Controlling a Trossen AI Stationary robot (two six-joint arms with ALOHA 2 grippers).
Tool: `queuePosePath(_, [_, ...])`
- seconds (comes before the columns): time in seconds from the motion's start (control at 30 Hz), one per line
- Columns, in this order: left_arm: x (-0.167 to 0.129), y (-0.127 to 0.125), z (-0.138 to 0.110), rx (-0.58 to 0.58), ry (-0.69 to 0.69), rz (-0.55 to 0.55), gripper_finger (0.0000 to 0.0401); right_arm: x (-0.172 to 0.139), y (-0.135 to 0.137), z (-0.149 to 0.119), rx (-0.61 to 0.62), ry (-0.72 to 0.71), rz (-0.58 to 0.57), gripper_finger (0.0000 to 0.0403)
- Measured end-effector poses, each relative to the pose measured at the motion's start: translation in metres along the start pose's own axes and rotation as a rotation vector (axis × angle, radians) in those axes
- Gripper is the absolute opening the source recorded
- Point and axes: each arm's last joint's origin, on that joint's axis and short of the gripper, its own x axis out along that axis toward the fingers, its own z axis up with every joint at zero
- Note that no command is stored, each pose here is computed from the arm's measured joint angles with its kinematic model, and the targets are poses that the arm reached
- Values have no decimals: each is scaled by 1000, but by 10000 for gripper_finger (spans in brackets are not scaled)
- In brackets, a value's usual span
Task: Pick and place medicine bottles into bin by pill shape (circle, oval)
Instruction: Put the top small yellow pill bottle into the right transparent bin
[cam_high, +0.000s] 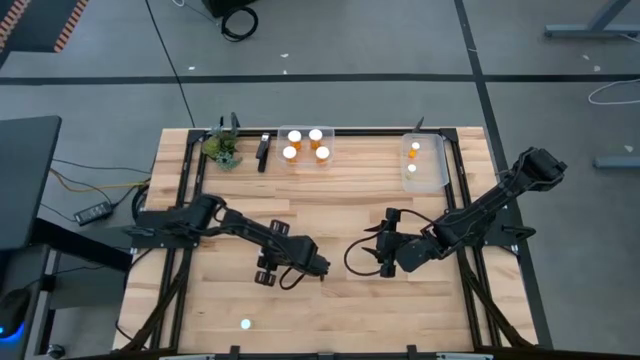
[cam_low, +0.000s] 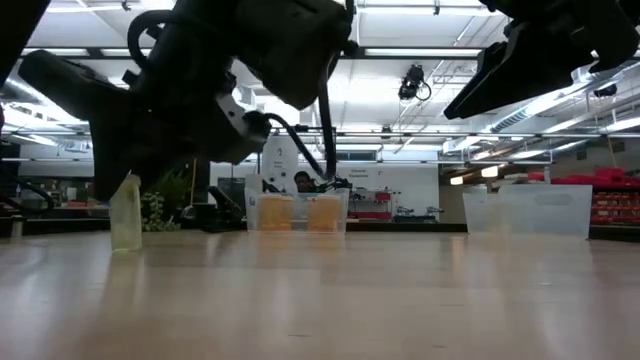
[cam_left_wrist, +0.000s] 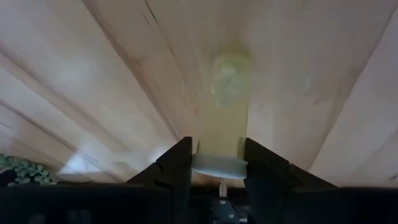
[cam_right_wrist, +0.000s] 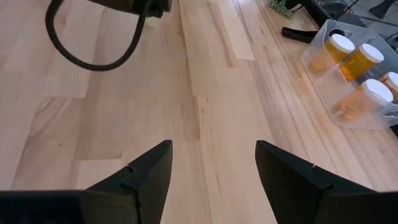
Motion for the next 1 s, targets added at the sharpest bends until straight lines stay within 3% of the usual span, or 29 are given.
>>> queuePosePath(0.27, [2,-2,1,27,13,4,134,0,0,0,1,0,0,236])
queuePosePath(1.0, [1,-17,0,78,-8,99,212,0,0,0,11,-2,1,236])
